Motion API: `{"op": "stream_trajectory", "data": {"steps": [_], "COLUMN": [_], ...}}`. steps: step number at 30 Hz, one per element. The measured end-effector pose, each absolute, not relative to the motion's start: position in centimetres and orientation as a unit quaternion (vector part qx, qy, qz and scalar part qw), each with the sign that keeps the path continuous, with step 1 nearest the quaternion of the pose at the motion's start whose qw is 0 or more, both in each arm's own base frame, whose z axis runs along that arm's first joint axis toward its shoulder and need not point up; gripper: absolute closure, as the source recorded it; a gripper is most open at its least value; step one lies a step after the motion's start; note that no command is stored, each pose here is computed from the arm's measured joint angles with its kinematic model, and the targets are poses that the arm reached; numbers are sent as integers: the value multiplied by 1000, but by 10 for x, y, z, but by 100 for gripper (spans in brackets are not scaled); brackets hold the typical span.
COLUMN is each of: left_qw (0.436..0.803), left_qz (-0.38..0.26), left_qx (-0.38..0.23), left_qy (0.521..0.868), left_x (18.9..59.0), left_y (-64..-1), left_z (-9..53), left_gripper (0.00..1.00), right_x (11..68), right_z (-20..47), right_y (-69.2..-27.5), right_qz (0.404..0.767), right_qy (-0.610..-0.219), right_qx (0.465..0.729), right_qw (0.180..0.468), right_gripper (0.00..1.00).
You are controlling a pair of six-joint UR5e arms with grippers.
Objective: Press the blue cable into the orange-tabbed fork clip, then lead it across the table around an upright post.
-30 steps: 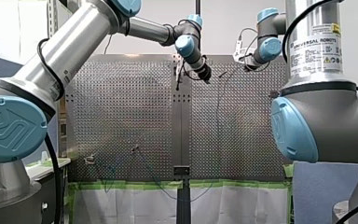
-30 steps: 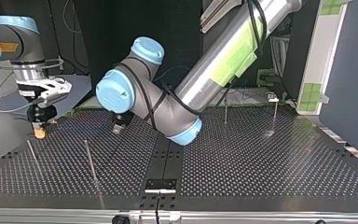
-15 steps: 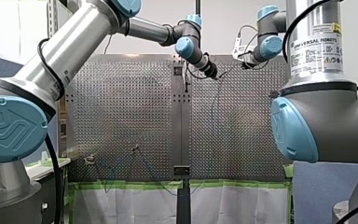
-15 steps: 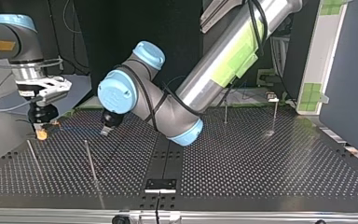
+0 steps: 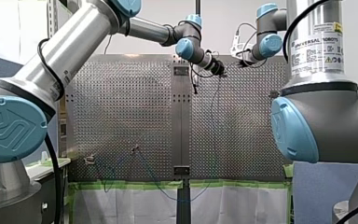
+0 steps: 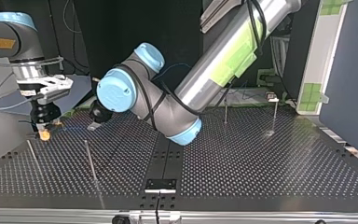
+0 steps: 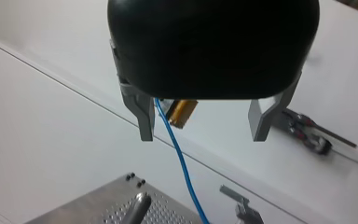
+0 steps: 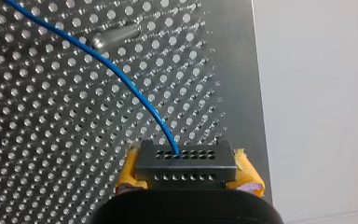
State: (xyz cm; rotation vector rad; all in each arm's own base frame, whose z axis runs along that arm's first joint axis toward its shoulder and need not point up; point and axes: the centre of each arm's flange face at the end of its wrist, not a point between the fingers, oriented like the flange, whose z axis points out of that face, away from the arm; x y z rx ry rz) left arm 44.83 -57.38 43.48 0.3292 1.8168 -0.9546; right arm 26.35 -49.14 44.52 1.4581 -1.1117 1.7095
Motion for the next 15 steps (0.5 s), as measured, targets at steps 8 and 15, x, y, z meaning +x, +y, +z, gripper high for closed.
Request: {"op": "stream_trajectory", "data": {"steps": [8, 15], "left_qw": [503, 511], "left_qz": [-435, -460], "left_qx": [125, 98], "left_qy": [736, 720], "left_x": [453, 465], "left_y": [-579, -578], "left_z": [439, 443], "left_gripper": [0, 0], "right_x": [267, 270], "right_z": [450, 456], "right_y": [-487, -483], "right_qz": [655, 661], "right_qy": [-410, -402], "right_qx": [556, 557], "right_qw": [305, 301], "right_gripper": [100, 100]}}
